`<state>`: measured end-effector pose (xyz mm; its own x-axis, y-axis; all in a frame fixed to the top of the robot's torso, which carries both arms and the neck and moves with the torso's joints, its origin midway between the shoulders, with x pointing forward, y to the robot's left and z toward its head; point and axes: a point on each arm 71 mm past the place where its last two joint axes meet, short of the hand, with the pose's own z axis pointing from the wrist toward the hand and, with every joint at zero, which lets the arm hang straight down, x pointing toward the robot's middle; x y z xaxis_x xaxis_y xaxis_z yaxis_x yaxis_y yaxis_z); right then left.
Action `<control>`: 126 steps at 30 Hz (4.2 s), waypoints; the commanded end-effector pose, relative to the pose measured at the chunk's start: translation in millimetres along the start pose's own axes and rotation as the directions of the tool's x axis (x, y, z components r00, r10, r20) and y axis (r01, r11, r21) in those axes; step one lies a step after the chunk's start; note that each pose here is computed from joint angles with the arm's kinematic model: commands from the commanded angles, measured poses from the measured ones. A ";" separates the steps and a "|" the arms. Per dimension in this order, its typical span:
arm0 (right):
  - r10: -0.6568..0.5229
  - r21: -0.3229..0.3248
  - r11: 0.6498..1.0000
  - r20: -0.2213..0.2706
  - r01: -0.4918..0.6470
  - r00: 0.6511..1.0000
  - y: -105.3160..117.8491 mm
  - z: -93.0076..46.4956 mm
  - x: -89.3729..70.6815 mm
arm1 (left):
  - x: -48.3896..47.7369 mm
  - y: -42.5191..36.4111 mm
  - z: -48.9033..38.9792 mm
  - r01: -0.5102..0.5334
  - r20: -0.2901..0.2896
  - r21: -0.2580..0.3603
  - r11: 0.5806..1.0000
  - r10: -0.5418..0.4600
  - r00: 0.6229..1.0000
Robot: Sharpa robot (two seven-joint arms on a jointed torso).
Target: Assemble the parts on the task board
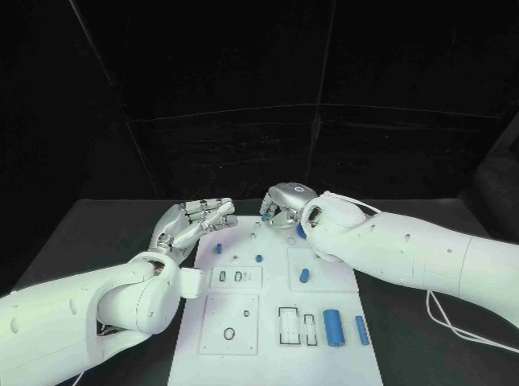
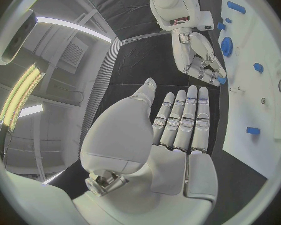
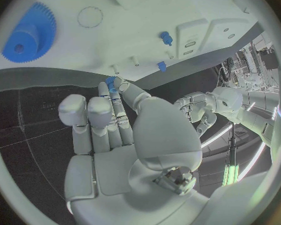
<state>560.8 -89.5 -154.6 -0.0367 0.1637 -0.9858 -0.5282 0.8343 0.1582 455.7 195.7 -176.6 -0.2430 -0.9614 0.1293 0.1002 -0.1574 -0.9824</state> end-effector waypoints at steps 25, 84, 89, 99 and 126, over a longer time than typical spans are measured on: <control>-0.036 0.019 0.999 -0.093 0.038 0.995 12.1 18.7 9.6 | 4.8 -1.2 3.9 0.008 -0.021 0.010 1.000 -0.007 1.000; 0.129 0.280 0.957 -0.182 -0.074 0.975 -87.2 -65.2 -27.4 | -8.1 -1.1 6.8 0.006 -0.005 0.005 1.000 -0.006 1.000; 0.097 0.273 0.961 -0.208 -0.038 0.973 -86.6 -62.9 -25.6 | -7.9 -0.3 7.6 0.008 -0.003 0.002 1.000 -0.008 1.000; 0.067 0.259 0.966 -0.208 -0.011 0.976 -84.8 -55.6 -24.2 | -8.5 0.3 8.4 0.007 0.001 0.000 1.000 -0.007 1.000; 0.018 0.247 0.968 -0.280 0.054 0.960 -80.6 -45.8 -16.7 | -8.2 1.5 9.8 0.006 0.002 -0.007 1.000 -0.006 1.000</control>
<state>565.3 -184.3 -152.3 -0.2660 0.0621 -0.9620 -0.2968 0.9442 0.1431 467.2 202.3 -179.1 -0.2311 -0.9641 0.1310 0.0900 -0.1553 -0.9838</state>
